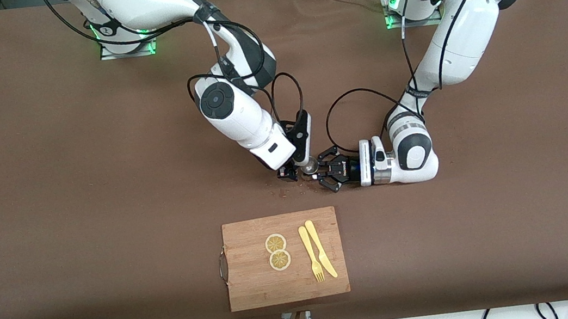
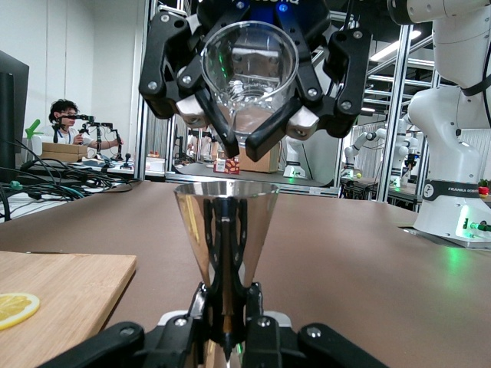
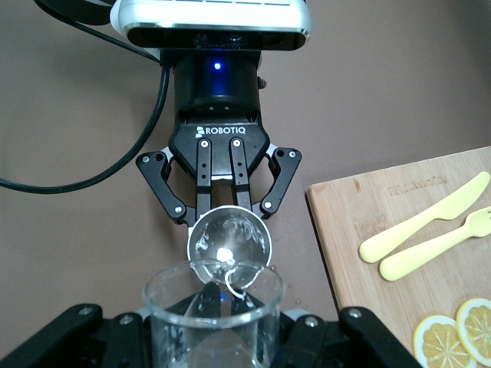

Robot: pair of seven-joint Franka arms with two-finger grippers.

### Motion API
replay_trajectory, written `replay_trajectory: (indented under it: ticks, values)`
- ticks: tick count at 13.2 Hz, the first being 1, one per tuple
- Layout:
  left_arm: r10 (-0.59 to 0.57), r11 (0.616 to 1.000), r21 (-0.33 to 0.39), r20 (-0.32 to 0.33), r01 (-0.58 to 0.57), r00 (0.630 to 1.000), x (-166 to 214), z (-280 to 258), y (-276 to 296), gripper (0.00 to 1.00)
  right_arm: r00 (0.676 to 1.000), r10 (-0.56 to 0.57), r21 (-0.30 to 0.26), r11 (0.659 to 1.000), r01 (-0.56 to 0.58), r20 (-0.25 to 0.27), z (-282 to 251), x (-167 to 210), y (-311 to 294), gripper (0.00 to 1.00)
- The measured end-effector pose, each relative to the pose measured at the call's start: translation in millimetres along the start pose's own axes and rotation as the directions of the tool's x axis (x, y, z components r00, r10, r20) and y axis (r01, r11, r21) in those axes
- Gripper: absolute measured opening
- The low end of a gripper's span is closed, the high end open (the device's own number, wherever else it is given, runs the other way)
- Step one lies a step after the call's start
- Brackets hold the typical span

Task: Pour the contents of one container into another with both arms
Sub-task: 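Tilt the glass with the right gripper, pouring into the steel cup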

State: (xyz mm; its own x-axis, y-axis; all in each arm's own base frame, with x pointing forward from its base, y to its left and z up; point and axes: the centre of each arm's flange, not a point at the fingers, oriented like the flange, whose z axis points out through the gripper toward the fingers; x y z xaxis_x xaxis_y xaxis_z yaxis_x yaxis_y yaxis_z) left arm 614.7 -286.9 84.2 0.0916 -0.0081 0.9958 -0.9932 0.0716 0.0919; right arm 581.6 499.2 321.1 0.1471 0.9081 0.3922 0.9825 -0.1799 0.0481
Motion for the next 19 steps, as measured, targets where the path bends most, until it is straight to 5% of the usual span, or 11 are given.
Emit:
replay_trajectory:
  ticks: [19]
  values:
    - [0.007, 1.000, -0.003, 0.000, -0.007, 1.000, 0.0, 2.1, 0.8, 0.21, 0.990, -0.117, -0.045, 0.992, 0.120, 0.076, 5.0, 6.8, -10.8, 0.12]
